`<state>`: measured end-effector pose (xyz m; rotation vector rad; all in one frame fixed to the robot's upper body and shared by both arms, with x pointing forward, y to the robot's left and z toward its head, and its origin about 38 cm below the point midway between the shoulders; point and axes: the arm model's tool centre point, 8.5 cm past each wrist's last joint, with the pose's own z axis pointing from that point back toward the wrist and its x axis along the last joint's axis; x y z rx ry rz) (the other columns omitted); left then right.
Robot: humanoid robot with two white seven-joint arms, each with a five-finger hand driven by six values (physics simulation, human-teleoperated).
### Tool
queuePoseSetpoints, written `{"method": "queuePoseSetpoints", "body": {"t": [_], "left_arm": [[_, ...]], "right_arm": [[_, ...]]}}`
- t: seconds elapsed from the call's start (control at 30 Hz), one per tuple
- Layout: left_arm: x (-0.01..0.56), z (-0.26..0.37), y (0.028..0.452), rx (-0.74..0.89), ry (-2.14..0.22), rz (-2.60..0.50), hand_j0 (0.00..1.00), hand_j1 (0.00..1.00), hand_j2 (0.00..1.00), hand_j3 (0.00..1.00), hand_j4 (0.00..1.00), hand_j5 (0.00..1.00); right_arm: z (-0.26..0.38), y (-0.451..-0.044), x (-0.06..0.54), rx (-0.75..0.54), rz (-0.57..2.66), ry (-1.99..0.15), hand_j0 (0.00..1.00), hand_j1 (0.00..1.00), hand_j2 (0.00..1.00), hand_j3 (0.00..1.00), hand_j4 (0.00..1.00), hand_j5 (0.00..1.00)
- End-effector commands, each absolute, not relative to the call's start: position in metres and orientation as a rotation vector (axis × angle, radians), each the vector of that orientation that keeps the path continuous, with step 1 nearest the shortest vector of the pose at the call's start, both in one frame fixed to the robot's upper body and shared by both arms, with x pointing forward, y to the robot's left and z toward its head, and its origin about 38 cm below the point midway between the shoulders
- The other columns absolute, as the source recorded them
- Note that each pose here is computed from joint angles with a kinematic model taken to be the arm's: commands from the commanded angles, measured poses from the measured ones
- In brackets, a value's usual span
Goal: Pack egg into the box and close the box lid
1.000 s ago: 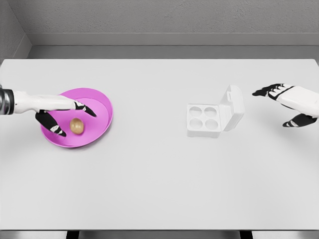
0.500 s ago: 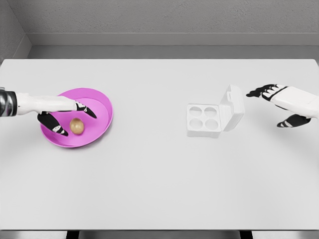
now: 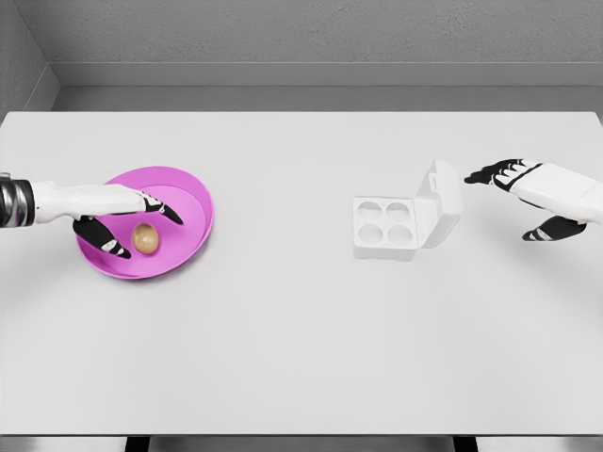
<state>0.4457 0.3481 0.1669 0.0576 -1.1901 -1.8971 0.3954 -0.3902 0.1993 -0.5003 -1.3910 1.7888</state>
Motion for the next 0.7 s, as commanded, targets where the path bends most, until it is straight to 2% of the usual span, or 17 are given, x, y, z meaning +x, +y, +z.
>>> {"method": "queuePoseSetpoints", "body": {"t": [0.0,0.67], "left_arm": [[0.4467,0.1675,0.3490,0.063,-1.195,-1.888,0.86,0.86,0.86,0.86,0.86,0.86],[0.4437,0.1609,0.3514,0.069,-1.211,-1.860,0.86,0.86,0.86,0.86,0.86,0.86]], "right_arm": [[0.2000,-0.3902,0.3955,-0.498,1.782,-1.396,1.00,1.00,1.00,1.00,1.00,1.00],[0.1997,-0.3906,0.3956,-0.498,1.781,-1.395,1.00,1.00,1.00,1.00,1.00,1.00]]}}
